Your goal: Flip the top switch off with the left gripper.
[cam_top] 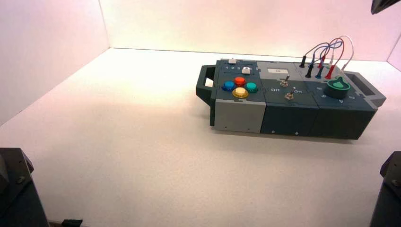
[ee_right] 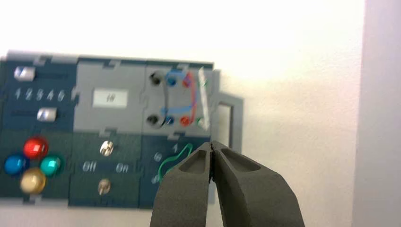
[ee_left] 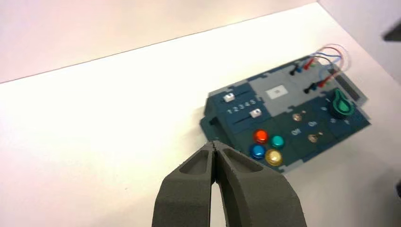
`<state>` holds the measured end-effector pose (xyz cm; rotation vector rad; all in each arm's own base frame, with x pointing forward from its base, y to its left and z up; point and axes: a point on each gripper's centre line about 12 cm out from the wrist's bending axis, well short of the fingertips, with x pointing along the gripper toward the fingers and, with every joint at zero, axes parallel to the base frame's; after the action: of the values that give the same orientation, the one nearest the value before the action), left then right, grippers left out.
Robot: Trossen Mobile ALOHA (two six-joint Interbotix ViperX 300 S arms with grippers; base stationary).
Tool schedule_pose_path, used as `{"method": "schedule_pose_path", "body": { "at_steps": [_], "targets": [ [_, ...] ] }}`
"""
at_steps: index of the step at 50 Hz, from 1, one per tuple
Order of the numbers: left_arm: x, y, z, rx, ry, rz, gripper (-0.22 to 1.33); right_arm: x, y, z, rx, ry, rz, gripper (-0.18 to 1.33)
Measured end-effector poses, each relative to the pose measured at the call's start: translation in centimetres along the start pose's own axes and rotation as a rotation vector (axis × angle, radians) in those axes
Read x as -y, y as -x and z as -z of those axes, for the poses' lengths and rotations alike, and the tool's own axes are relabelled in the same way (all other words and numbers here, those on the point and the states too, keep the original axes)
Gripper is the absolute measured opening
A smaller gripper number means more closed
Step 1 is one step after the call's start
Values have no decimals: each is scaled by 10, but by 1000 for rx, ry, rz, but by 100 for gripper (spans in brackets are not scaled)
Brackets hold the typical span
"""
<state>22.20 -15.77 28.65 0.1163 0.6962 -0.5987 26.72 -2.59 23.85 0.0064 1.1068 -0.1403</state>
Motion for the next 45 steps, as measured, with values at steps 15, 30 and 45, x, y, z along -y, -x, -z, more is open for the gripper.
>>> {"method": "schedule_pose_path", "body": {
  "at_steps": [15,30,45],
  "targets": [
    [29,-29,2,-86,-66,73,-16,-18,-56,1,-182,-17,-56,-14],
    [49,-58,0,-152,-105,109,-16,-24,-102,5,-286,-20,-62,-14],
    [62,-67,-12,-179,-128,130,-16,-34,-142,11,-400,-29,-77,-15]
  ]
}}
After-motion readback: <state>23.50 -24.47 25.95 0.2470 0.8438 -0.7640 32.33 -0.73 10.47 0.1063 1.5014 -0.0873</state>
